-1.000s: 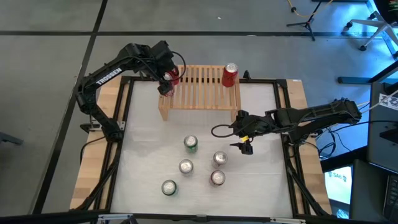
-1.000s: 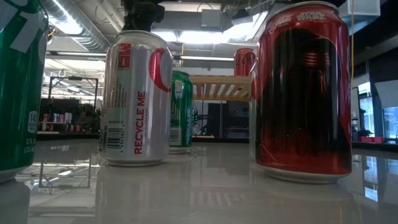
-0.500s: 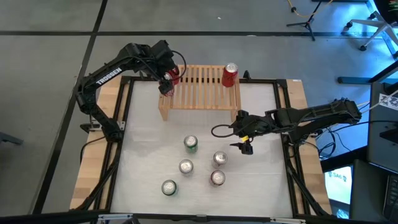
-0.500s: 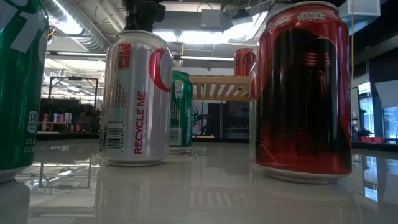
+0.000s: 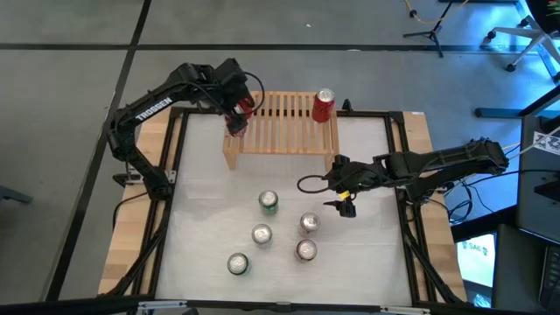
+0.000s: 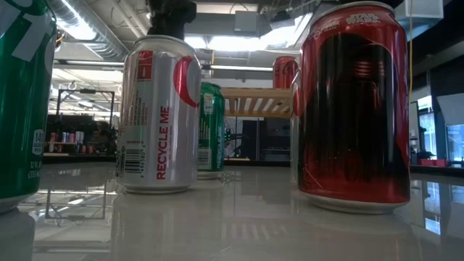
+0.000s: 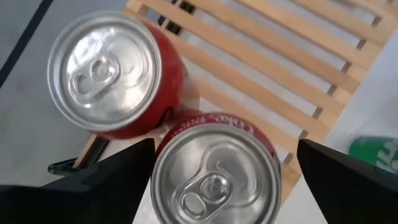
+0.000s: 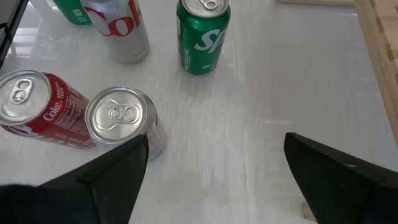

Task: Place canned beverage on shelf
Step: Put the left red white soda can on the shelf

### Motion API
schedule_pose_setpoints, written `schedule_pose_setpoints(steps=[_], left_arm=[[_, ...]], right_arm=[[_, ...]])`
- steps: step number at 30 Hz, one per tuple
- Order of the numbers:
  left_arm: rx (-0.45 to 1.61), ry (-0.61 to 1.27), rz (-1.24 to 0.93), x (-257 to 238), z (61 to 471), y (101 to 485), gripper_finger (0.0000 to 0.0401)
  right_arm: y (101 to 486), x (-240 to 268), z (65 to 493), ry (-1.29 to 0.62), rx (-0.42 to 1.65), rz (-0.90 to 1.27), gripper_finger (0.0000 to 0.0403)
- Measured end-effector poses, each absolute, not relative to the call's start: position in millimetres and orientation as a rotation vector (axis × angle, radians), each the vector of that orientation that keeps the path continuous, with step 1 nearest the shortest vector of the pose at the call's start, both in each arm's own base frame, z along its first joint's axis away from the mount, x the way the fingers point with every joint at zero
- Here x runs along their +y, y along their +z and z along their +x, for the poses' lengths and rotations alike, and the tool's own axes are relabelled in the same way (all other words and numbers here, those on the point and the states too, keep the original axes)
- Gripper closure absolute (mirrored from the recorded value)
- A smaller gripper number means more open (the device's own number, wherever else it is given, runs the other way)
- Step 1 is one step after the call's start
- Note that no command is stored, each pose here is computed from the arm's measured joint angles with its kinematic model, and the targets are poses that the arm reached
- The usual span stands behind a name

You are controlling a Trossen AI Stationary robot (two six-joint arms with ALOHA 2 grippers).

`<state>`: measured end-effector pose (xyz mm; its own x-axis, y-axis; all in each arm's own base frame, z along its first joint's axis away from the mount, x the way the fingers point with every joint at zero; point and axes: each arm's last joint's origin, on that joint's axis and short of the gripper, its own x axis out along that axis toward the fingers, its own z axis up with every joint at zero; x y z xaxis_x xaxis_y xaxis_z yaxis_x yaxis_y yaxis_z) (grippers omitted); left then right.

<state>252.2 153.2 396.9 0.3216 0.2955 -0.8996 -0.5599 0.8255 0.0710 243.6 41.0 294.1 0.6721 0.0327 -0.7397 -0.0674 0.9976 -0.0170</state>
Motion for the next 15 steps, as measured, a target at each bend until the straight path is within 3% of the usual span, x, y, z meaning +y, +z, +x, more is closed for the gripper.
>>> schedule_pose_setpoints(steps=[15], left_arm=[[1.062,0.574,-0.292,145.8,260.3,398.6,0.0020]], right_arm=[[294.1,41.0,243.6,0.056,0.832,-0.044,0.0033]])
